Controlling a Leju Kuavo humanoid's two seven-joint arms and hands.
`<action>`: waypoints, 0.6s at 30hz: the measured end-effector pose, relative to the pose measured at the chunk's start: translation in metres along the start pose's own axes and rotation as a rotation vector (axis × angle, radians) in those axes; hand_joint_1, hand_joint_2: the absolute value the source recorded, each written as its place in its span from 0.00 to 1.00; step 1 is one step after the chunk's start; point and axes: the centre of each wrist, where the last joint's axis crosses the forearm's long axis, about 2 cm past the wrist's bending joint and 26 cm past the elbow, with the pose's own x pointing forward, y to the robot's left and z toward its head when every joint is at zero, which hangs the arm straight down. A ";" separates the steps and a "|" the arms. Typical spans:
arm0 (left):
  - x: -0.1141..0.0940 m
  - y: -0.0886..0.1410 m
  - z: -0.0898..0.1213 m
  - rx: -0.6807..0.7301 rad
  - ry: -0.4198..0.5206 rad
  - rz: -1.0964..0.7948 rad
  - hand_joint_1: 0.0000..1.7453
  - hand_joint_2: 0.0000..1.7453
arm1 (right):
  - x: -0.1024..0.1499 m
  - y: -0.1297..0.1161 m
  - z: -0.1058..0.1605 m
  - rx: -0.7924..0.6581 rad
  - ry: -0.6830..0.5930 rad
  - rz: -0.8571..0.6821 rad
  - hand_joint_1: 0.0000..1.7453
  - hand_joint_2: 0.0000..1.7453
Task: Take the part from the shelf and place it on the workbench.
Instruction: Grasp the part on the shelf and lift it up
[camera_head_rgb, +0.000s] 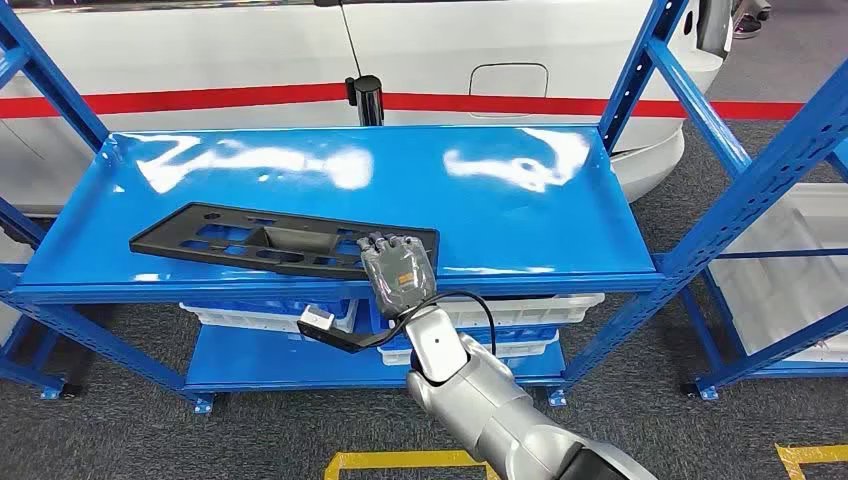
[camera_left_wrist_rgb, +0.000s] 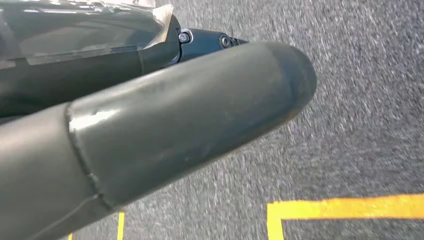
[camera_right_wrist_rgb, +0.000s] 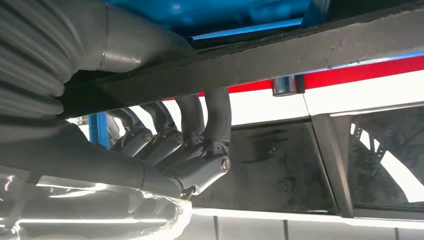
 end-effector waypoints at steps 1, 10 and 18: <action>0.000 0.000 0.000 -0.004 -0.002 0.008 0.00 0.33 | 0.000 0.000 0.000 0.000 0.000 -0.002 1.00 1.00; -0.003 -0.003 0.001 -0.093 -0.042 0.124 0.00 1.00 | 0.001 0.000 0.003 -0.015 -0.013 -0.012 1.00 1.00; 0.000 -0.005 0.001 -0.171 -0.089 0.220 0.00 1.00 | -0.013 -0.001 0.007 -0.045 0.005 -0.022 1.00 1.00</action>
